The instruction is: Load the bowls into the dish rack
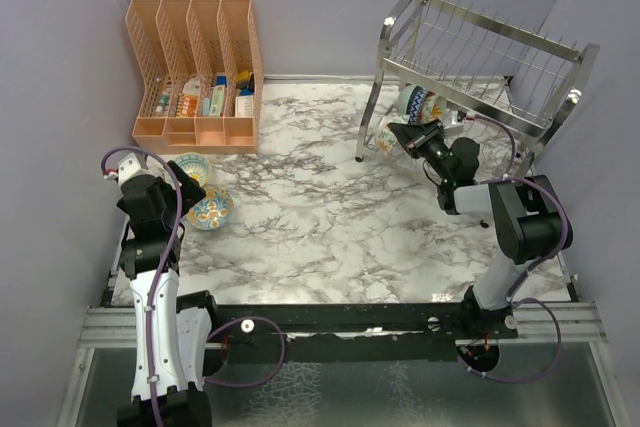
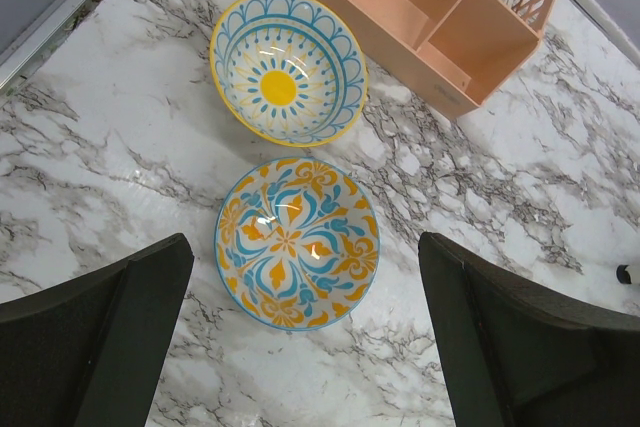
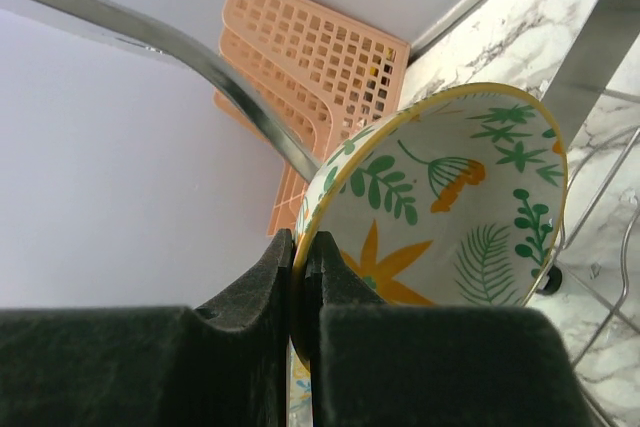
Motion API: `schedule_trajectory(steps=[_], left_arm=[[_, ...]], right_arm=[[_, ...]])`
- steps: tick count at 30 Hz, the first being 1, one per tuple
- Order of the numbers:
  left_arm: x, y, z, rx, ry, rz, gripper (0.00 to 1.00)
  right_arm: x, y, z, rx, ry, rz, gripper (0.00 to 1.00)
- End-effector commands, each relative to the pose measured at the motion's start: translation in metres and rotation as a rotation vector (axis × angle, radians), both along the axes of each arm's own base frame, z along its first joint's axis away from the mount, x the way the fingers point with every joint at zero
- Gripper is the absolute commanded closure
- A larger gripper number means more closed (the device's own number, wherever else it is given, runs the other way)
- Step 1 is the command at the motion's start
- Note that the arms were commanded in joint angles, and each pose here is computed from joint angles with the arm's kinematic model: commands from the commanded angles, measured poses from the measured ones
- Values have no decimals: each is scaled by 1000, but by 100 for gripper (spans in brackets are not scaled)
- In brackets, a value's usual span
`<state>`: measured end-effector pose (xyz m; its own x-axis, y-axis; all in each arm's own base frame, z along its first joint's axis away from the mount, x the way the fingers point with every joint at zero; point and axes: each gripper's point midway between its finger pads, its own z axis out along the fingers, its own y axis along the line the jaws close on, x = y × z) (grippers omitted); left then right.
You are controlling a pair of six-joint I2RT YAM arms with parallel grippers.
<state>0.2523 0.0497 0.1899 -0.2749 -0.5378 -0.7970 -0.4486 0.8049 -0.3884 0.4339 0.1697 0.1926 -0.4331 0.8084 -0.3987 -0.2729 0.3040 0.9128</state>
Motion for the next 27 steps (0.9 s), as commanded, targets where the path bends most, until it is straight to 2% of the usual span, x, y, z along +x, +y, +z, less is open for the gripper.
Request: schedule_trajectory(steps=[1,10,16,21,27], left_arm=[[4,-1,3,6,-24,-16,1],[4,0,2,5,-20,-14,1],[4,0,2,5,-19,-14,1],[4,-1,1,4,-19,-17,1],[4,-1,2,3,-20,-17,1]], right_arm=[[20,-7,39,33,-150,-58,99],[35,-9,28,51,-142,-79,99],[44,-12,25,18,-143,-108,99],[52,-4,13,-10,-123,-68,99],[47,-5,-5,-7,-77,-69,99]])
